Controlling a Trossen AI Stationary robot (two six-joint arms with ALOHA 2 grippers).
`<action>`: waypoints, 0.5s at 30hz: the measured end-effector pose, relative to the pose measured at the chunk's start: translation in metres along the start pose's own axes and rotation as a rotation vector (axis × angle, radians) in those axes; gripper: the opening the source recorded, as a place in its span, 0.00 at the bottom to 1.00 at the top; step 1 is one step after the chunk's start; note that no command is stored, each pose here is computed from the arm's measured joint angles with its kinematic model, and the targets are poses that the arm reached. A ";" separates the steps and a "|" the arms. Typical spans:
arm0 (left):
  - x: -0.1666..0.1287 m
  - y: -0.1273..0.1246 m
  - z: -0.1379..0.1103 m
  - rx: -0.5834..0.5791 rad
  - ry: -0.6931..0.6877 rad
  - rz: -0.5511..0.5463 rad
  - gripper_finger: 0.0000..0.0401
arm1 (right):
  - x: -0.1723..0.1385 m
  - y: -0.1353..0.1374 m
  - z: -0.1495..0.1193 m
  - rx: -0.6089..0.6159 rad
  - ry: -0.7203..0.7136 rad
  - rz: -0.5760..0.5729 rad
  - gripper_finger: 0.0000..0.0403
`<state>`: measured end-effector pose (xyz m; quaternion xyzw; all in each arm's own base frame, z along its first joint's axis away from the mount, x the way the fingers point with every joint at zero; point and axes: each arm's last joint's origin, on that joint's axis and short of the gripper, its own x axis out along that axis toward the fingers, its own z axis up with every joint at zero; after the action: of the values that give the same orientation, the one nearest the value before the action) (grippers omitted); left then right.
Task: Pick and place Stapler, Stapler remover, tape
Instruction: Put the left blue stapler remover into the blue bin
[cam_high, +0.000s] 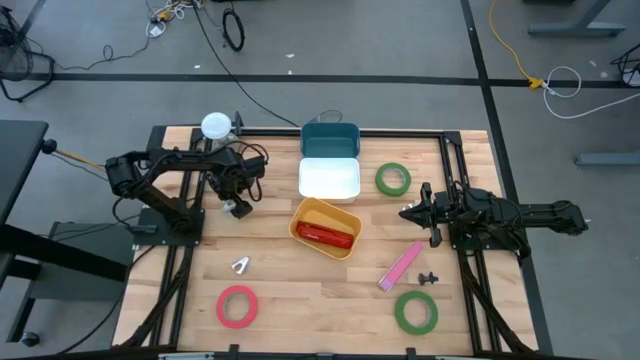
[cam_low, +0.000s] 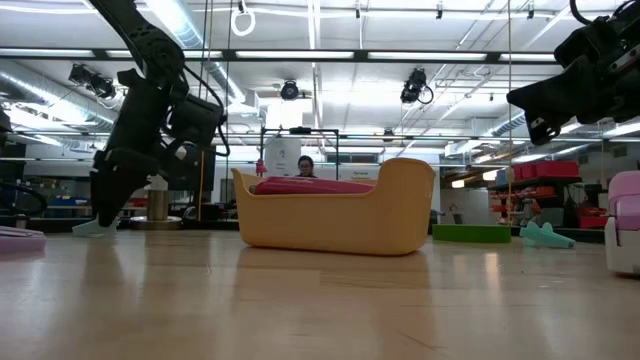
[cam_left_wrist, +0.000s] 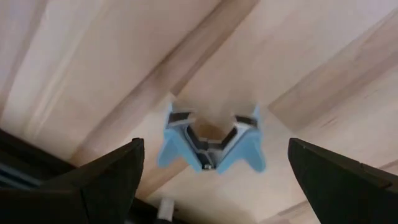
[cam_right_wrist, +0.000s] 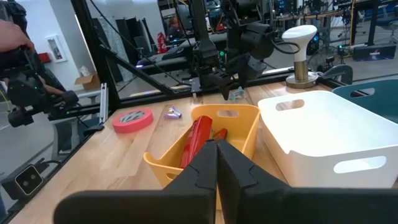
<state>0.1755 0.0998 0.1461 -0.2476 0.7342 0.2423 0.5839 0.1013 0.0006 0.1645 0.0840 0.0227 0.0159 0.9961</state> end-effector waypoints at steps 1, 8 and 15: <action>0.000 0.000 0.000 0.001 -0.003 -0.001 0.99 | 0.000 0.000 0.000 0.000 0.000 -0.001 0.02; 0.000 0.000 0.000 -0.001 0.000 -0.001 0.88 | 0.000 0.000 0.000 0.000 0.000 0.000 0.02; 0.000 0.000 0.000 -0.004 0.000 -0.001 0.73 | 0.000 0.000 0.000 0.000 0.000 0.000 0.02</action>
<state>0.1755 0.0997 0.1461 -0.2490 0.7337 0.2434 0.5835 0.1013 0.0005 0.1647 0.0840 0.0225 0.0157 0.9961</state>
